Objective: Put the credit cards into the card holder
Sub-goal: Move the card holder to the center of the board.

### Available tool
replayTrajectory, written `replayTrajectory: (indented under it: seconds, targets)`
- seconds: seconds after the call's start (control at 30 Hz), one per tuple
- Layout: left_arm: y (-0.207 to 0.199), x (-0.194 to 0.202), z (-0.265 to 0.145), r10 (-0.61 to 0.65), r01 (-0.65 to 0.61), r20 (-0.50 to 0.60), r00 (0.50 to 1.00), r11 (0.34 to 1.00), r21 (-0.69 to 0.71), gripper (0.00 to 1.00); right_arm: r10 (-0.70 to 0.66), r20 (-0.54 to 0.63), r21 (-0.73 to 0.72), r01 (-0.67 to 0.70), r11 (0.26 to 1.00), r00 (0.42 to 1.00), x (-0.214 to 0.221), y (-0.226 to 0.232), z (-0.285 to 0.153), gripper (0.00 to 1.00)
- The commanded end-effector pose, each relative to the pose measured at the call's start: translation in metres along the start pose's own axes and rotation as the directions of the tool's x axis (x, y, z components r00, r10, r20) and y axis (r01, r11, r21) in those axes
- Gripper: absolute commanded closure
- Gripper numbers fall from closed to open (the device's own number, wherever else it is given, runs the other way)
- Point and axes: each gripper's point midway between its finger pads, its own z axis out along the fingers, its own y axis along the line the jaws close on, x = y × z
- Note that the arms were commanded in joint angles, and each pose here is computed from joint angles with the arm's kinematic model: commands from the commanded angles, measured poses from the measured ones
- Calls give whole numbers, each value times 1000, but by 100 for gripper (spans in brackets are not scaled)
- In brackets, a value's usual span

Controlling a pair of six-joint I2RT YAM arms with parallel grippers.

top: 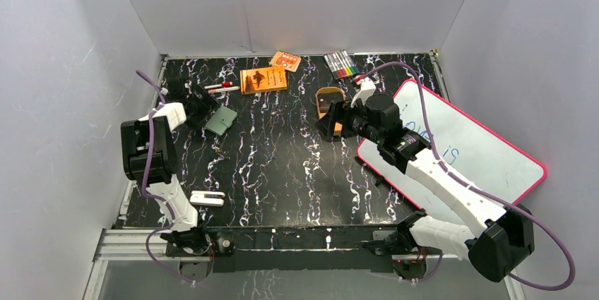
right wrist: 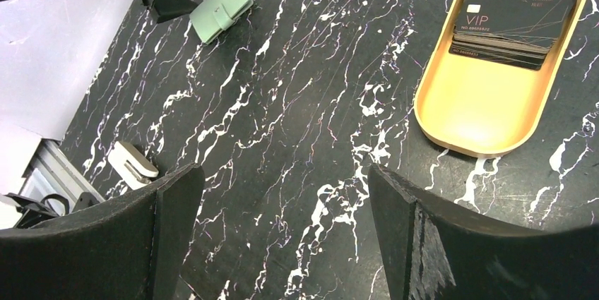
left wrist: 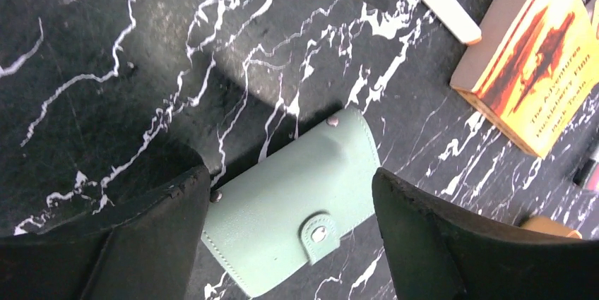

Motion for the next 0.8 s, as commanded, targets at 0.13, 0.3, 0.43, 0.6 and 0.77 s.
replayTrajectory:
  seconds: [0.13,0.3,0.43,0.6,0.77]
  targets:
    - [10,66,-28,19,-10,-153,988,998,58,25,13,46,-47,-11,999,999,-11,12,-6,6]
    - [5,87,-38,69,-58,-179,981,996,71,31,42,27,-50,-40,998,999,-4,11,-3,6]
    - [3,85,-43,82,-76,-167,982,996,46,34,75,-2,-67,-75,995,997,2,15,6,8]
    - [8,56,-54,81,-84,-57,995,995,-49,26,72,-34,-72,-74,995,997,10,22,14,8]
    - [10,51,-44,51,-57,-75,996,994,-89,28,70,-41,-70,-73,995,997,12,24,16,9]
